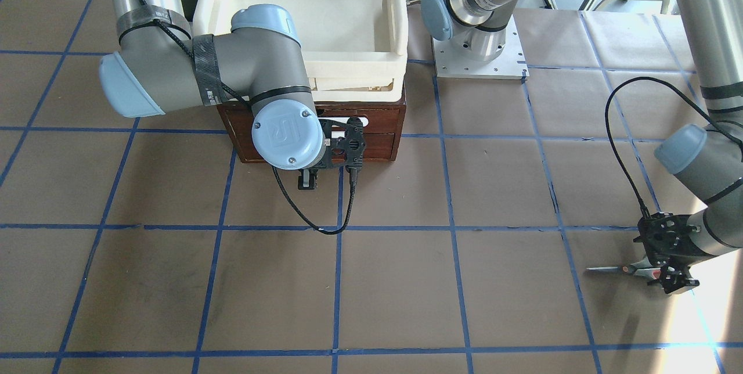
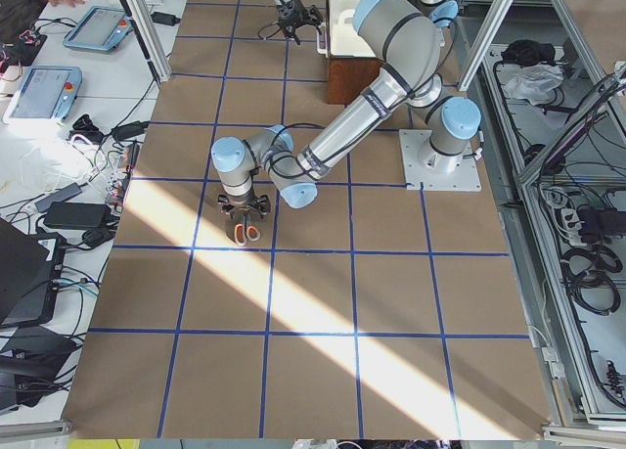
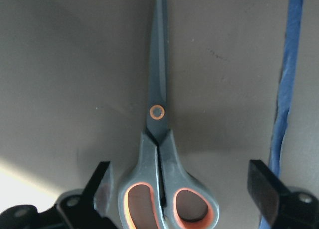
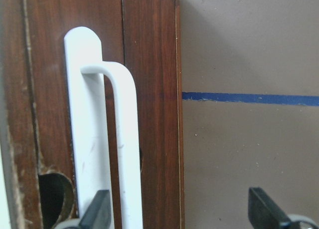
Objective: Place scissors in drawer with both arms
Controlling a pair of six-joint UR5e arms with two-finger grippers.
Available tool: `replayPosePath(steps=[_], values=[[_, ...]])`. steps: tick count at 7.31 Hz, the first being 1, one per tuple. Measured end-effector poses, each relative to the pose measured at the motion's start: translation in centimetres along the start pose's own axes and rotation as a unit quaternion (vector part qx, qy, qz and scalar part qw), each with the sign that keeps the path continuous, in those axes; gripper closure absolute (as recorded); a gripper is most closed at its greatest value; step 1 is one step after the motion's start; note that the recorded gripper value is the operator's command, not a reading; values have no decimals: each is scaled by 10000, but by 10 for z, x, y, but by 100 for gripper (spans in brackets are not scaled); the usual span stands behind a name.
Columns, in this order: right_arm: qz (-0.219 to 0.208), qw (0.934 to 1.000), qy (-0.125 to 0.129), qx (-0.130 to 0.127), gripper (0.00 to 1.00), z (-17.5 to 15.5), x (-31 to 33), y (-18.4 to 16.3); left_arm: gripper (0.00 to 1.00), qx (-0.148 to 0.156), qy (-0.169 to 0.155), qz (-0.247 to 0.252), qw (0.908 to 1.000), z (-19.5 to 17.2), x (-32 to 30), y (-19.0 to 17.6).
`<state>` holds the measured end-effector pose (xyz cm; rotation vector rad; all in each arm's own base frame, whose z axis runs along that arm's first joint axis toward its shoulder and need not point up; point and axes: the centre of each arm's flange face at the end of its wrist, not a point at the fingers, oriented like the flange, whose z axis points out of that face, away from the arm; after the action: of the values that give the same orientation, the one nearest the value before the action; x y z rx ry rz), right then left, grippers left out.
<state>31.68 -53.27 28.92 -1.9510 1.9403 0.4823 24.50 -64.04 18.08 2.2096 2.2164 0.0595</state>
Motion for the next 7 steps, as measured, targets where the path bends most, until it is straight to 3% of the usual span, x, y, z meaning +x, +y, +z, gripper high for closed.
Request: replayPosePath(steps=[1,3,5,6,7], values=[[-10,10000,-6,0,8,3,0,0,5,34,19,6,10000,7,-1,0],[-22,10000,3,4,18,5,1,0,16,82,41,15,10000,14,-1,-1],[-32,10000,22,7,26,7,2,0,79,74,44,89,9999,15,-1,-1],[-39,10000,38,0,30,7,2,0,100,68,40,189,9998,15,-2,-1],[-49,10000,60,-22,36,6,2,1,100,62,39,288,9996,15,-2,-1]])
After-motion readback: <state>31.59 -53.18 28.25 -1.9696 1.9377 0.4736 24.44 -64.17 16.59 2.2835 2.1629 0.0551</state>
